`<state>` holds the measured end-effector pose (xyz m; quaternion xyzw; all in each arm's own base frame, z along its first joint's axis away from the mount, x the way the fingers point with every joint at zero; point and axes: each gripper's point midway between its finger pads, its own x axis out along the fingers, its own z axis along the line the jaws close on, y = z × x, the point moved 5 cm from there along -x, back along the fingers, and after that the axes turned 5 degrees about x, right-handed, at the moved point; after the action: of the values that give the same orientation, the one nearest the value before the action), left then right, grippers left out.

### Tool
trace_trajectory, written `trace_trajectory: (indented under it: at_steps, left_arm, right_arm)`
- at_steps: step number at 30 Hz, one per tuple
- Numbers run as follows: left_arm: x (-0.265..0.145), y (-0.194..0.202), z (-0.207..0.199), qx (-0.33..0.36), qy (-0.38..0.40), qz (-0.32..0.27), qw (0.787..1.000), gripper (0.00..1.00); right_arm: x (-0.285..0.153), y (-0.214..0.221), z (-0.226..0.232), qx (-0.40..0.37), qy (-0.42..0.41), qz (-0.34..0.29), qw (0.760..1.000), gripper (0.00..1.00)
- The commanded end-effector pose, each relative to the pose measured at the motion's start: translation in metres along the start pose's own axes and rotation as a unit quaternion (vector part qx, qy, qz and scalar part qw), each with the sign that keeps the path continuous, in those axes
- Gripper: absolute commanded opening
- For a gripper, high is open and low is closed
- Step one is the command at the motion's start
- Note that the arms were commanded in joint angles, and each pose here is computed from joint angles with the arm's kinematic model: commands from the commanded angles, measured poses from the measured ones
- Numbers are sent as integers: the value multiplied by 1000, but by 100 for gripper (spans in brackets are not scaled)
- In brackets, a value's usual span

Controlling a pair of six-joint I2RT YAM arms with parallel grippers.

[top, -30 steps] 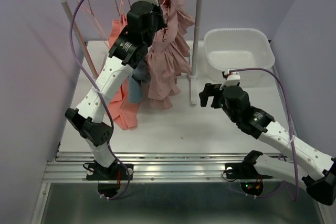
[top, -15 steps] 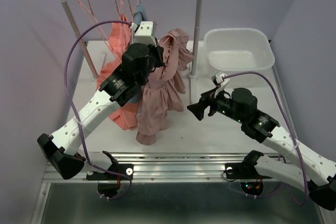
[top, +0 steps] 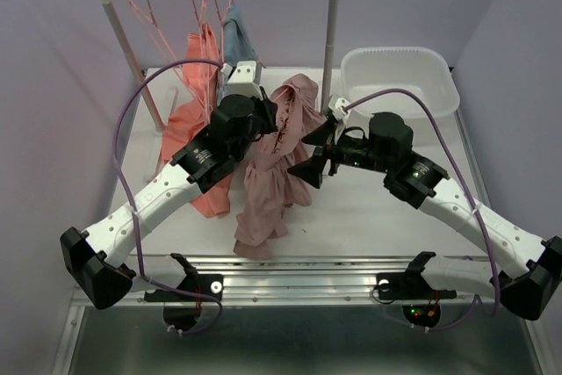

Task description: Remove the skirt from the hanger

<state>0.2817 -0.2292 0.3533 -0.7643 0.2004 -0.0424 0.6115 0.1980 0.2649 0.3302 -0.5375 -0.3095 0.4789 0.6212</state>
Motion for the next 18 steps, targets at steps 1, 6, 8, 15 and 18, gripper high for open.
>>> trace_trajectory:
  at_steps: [1, 6, 8, 15, 18]
  left_arm:
    - [-22, -42, -7, -55, 26, -82, 995, 0]
    - [-21, -42, -9, -62, 27, -82, 994, 0]
    - [-20, -40, -10, -62, 29, -80, 994, 0]
    - [-17, -37, -11, -72, 28, -75, 994, 0]
    - [-14, -34, -10, -71, 22, -74, 995, 0]
  right_arm:
    - [4, -37, 13, -44, -54, -33, 997, 100]
    - [20, -34, 16, -49, -103, -29, 993, 100]
    - [24, -30, 18, -62, -130, -20, 989, 100]
    - [42, -21, 14, -48, -153, -7, 987, 85]
    - [43, -21, 17, -32, -166, -7, 986, 75]
